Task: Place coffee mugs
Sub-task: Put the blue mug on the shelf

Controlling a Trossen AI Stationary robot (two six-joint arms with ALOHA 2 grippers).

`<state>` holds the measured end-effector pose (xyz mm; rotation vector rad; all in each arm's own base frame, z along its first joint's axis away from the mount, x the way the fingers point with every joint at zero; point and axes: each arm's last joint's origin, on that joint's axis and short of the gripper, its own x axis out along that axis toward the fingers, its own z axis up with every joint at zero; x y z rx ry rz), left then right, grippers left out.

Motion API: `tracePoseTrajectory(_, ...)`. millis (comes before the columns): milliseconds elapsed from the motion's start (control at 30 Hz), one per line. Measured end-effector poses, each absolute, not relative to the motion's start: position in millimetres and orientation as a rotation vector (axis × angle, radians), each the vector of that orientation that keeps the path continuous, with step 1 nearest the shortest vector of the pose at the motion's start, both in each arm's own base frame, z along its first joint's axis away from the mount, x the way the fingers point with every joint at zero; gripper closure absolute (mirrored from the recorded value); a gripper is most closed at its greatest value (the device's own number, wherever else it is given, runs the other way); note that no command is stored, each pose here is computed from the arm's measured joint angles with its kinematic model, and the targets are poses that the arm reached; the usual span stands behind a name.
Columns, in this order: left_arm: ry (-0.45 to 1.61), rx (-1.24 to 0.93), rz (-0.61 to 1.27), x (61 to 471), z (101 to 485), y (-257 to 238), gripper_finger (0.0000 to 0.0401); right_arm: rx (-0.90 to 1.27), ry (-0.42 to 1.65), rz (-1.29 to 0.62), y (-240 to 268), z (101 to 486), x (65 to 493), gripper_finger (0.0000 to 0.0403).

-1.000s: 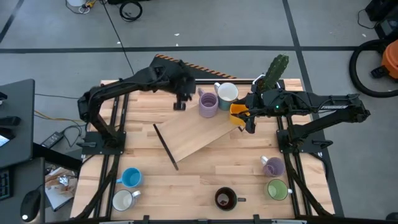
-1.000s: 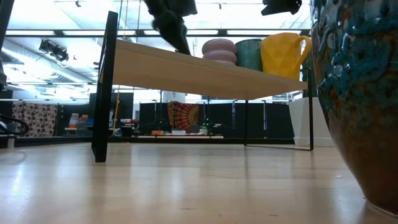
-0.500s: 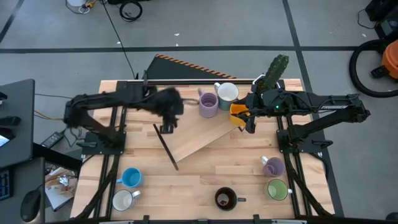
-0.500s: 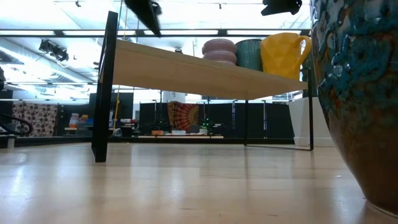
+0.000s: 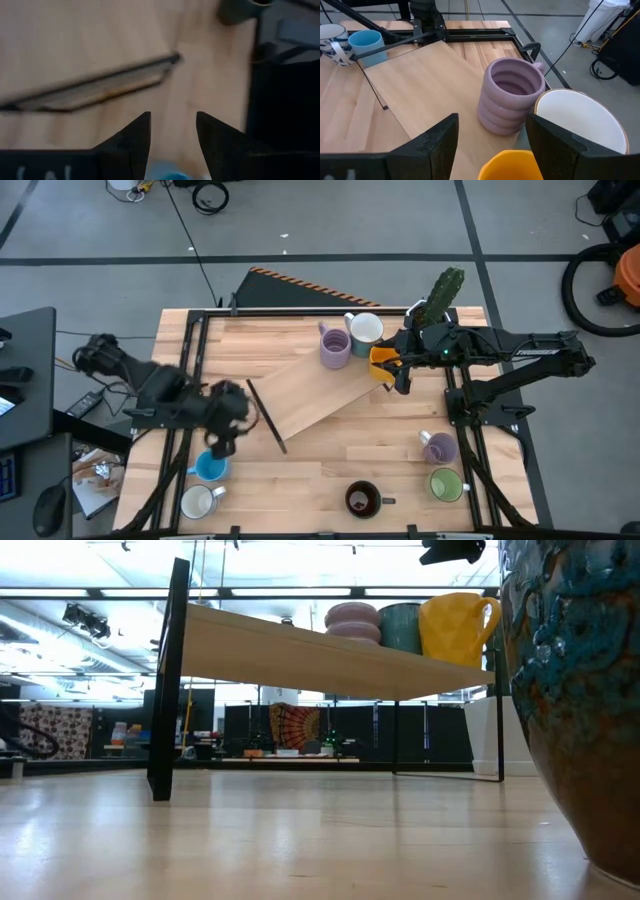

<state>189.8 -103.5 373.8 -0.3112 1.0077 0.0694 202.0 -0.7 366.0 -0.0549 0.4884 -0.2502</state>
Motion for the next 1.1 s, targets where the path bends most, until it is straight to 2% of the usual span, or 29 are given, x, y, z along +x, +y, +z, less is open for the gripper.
tracePoseTrajectory(267,1.009,-0.474,0.137,166.7,364.3,-153.5,0.0237,-0.080,0.473,-0.244,-0.7,367.6,202.8,0.0167)
tracePoseTrajectory(567,1.112,-0.490,0.345,160.6,318.6,-175.4,0.0237,-0.107,0.446,-0.237,-0.6,370.3,204.2,0.0167)
tracePoseTrajectory(900,1.241,-0.734,0.298,163.4,283.6,-193.9,0.0237,-0.121,0.438,-0.237,-1.3,371.3,204.6,0.0167)
tracePoseTrajectory(1100,1.353,-0.697,0.269,160.8,273.0,-204.3,0.0241,-0.119,0.438,-0.237,-1.3,371.2,204.6,0.0167)
